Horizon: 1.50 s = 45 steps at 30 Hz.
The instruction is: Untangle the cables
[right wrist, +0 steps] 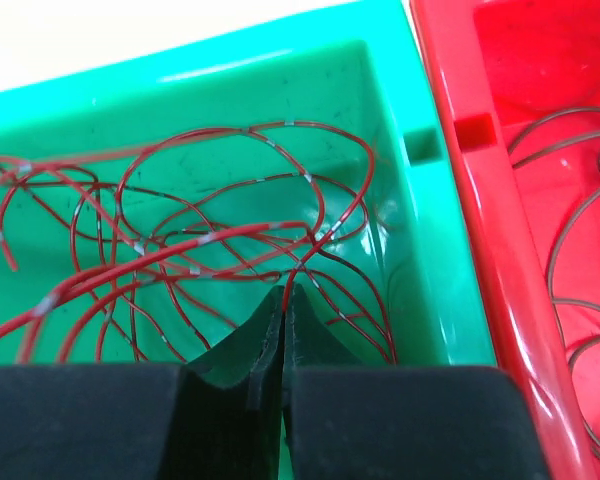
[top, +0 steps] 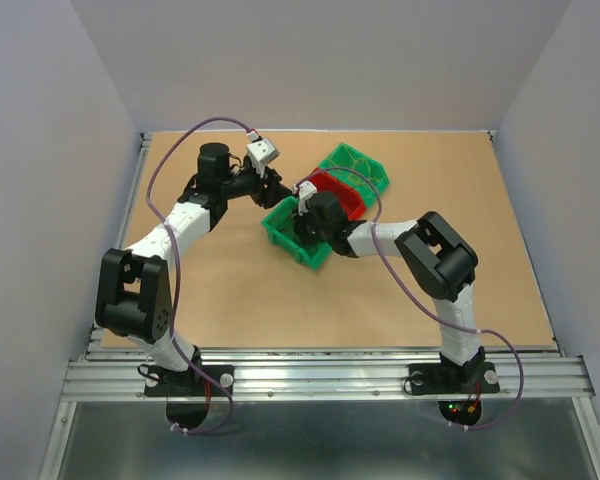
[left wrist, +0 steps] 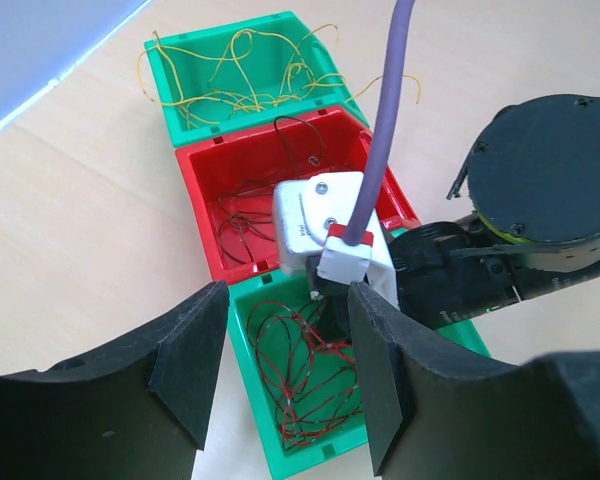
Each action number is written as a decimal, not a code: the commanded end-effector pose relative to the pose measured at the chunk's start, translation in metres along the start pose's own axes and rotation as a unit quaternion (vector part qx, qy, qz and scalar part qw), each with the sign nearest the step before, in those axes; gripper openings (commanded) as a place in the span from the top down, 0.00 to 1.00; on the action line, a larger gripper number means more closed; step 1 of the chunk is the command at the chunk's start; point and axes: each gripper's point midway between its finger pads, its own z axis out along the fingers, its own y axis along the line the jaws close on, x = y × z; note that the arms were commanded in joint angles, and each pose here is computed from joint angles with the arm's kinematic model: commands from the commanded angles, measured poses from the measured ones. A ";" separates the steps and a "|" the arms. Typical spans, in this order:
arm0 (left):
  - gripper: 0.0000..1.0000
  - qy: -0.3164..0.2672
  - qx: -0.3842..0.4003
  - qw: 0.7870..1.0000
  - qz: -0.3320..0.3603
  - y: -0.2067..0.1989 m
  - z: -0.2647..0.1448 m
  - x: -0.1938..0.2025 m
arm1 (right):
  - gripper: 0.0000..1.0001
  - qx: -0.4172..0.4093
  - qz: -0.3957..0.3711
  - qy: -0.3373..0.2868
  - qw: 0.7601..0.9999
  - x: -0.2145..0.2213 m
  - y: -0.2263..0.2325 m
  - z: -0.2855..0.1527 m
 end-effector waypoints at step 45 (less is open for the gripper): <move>0.01 -0.209 -0.310 0.927 0.011 0.030 -0.171 -0.065 | 0.09 0.130 0.110 -0.303 0.938 -0.068 -0.043 -0.275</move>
